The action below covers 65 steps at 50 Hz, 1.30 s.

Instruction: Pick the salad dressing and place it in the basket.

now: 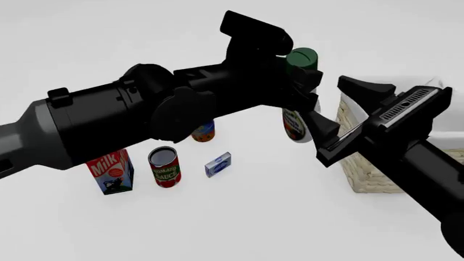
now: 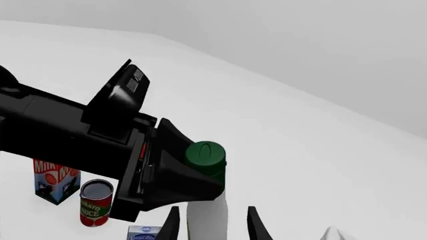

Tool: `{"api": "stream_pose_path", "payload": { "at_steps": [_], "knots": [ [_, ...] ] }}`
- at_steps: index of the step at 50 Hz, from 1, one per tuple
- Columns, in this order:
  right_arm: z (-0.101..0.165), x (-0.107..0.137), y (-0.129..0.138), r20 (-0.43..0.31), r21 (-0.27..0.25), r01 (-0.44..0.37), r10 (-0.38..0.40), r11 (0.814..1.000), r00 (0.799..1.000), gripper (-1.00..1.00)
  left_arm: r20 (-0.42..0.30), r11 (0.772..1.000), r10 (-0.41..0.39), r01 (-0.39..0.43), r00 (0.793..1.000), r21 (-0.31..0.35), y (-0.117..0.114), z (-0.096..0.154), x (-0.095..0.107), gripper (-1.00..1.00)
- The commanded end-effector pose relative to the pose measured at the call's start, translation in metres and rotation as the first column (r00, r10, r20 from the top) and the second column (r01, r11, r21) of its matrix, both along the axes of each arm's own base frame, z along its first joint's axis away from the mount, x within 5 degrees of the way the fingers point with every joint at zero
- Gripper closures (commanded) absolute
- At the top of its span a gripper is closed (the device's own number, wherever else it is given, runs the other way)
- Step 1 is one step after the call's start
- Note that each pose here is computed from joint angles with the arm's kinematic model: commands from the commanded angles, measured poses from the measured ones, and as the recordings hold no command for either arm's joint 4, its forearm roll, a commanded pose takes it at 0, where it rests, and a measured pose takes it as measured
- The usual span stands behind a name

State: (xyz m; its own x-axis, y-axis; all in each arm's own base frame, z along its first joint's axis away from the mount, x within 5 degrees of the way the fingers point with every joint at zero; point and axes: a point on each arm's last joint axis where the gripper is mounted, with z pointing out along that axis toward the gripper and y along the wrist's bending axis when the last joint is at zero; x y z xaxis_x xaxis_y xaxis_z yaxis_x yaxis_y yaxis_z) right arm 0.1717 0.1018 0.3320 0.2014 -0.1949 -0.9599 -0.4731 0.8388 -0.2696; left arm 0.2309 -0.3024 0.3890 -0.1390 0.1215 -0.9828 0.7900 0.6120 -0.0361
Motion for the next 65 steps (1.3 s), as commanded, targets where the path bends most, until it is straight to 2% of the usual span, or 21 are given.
{"api": "stream_pose_path", "payload": {
  "at_steps": [1, 30, 58, 59, 65],
  "knots": [
    [-0.002, 0.002, 0.003, -0.001, 0.006, -0.009, 0.009, 1.0, 1.0, -1.0, 0.019, 1.0, -0.011, 0.011, 1.0, -0.013, 0.003, 0.01, -0.006, 1.0],
    [-0.004, 0.01, 0.013, -0.003, 0.024, -0.031, 0.031, 0.999, 1.0, -1.0, 0.026, 0.999, -0.032, 0.033, 0.999, -0.034, 0.007, 0.022, -0.02, 1.0],
    [-0.005, 0.013, 0.021, 0.001, 0.018, -0.053, 0.053, 0.998, 0.999, -1.0, 0.036, 0.998, -0.05, 0.051, 0.998, -0.041, 0.01, 0.027, -0.03, 1.0],
    [-0.005, 0.014, 0.021, 0.0, 0.022, -0.049, 0.049, 0.999, 0.999, 1.0, 0.037, 0.998, -0.051, 0.052, 0.998, -0.04, 0.01, 0.027, -0.03, 1.0],
    [-0.003, 0.013, 0.02, 0.005, 0.025, -0.049, 0.049, 0.999, 0.999, 1.0, 0.036, 0.998, -0.044, 0.045, 0.998, -0.037, 0.011, 0.024, -0.028, 1.0]
  ]
}}
